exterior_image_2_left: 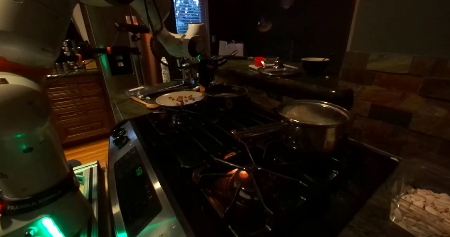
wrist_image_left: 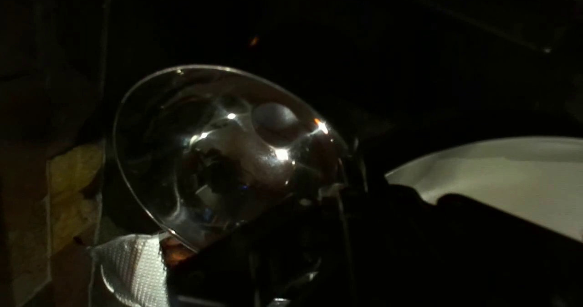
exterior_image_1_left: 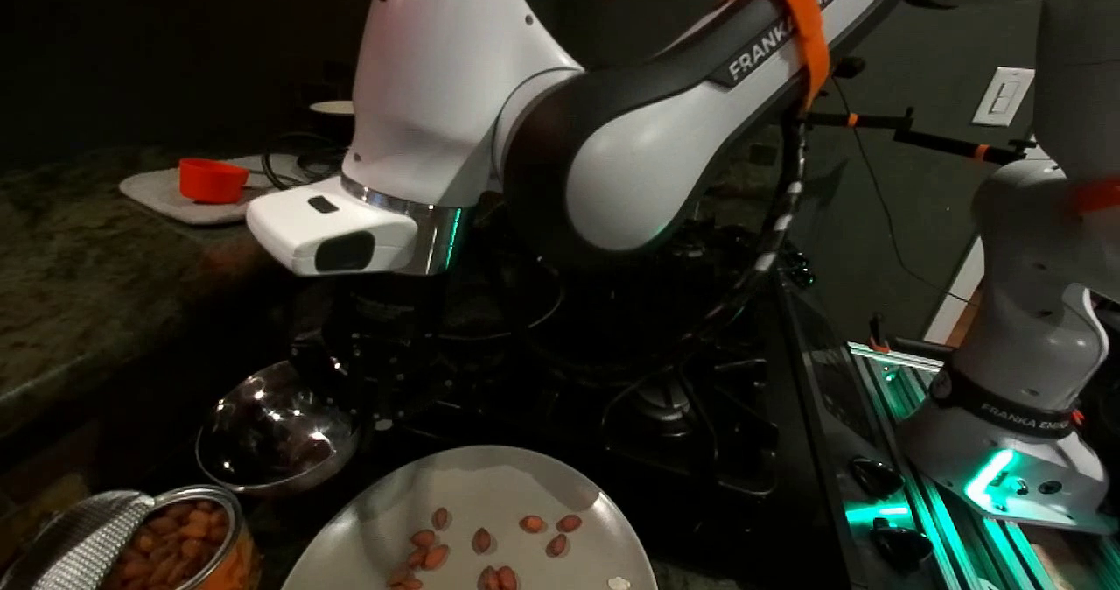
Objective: Move the silver bowl to the counter on the left
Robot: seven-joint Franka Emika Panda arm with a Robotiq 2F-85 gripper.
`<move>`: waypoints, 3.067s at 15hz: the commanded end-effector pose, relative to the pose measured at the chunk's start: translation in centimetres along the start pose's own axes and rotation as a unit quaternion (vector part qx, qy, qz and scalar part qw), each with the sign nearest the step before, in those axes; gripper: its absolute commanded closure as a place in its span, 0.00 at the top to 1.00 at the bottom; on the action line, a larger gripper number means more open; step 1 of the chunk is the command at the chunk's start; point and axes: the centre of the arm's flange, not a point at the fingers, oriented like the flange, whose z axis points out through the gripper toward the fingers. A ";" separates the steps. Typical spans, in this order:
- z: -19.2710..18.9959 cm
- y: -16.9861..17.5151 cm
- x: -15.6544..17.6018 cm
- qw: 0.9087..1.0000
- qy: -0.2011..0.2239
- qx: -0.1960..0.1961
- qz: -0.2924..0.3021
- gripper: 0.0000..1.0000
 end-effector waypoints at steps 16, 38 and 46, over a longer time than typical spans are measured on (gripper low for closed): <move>3.4 0.8 1.8 0.997 0.070 -0.007 0.023 0.19; -19.7 -10.0 -4.5 0.970 -0.052 -0.014 0.237 1.00; -23.1 -16.7 -7.3 0.922 -0.091 0.003 0.377 1.00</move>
